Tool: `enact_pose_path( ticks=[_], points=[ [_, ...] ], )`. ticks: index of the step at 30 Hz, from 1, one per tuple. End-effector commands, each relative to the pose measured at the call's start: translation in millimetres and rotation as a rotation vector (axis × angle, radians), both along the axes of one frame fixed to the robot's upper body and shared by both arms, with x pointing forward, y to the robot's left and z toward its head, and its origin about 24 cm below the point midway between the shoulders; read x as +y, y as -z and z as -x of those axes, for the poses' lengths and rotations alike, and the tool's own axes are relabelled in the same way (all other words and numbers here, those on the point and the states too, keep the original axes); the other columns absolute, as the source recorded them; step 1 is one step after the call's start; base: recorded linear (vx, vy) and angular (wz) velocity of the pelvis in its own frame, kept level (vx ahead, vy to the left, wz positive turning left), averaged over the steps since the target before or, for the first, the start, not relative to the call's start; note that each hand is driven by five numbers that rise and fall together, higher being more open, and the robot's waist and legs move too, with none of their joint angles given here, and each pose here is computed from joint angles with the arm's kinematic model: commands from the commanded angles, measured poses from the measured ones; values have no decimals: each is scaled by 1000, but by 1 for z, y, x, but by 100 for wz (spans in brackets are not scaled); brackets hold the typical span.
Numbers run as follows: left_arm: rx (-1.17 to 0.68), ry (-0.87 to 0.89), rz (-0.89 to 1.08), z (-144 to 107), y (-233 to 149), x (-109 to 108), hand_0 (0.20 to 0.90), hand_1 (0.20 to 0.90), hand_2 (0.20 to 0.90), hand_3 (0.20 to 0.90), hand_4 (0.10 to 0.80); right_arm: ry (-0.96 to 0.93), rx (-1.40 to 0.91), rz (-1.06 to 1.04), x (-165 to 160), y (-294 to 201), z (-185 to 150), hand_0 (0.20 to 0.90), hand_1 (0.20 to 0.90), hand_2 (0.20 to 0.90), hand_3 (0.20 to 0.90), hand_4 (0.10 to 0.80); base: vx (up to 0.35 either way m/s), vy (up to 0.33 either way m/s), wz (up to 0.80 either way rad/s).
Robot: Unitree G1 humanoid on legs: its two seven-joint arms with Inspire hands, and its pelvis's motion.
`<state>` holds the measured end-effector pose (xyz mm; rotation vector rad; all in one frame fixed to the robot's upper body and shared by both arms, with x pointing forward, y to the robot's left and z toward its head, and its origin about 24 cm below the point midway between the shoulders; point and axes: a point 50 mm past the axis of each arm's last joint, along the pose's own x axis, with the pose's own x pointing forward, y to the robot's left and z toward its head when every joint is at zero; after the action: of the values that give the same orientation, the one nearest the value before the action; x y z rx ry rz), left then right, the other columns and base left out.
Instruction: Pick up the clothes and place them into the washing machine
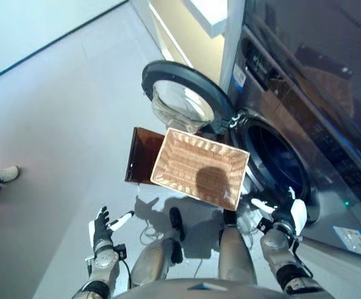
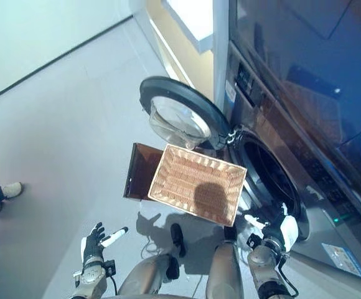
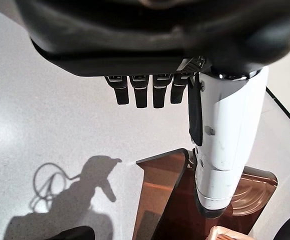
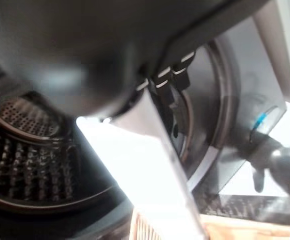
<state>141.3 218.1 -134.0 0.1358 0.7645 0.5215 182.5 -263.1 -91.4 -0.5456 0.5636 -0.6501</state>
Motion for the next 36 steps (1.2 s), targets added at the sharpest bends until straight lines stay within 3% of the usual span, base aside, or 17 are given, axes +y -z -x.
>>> enact_pose_path(
  ticks=[1,12,20,25,28,36],
  points=[
    [16,-7,-105,6,-6,34,900,900,900,900,800,-105,-34,65,-6,-11,-5,900,900,900,900,800,52,-46,2],
    [218,179,-127,33,8,38,900,900,900,900,800,-344,315,105,-4,23,31,900,900,900,900,800,65,-51,-2],
    [282,183,-38,42,16,34,900,900,900,900,800,-415,637,48,-3,52,86,900,900,900,900,800,29,-38,4],
    [331,249,-48,44,19,28,900,900,900,900,800,-472,676,42,7,57,91,900,900,900,900,800,8,-48,8],
    [377,378,-50,44,23,15,900,900,900,900,800,-542,706,37,18,61,88,900,900,900,900,800,8,-36,3],
    [461,389,3,61,32,0,900,900,900,900,800,-574,739,-29,37,69,95,900,900,900,900,800,4,-34,4]
  ],
)
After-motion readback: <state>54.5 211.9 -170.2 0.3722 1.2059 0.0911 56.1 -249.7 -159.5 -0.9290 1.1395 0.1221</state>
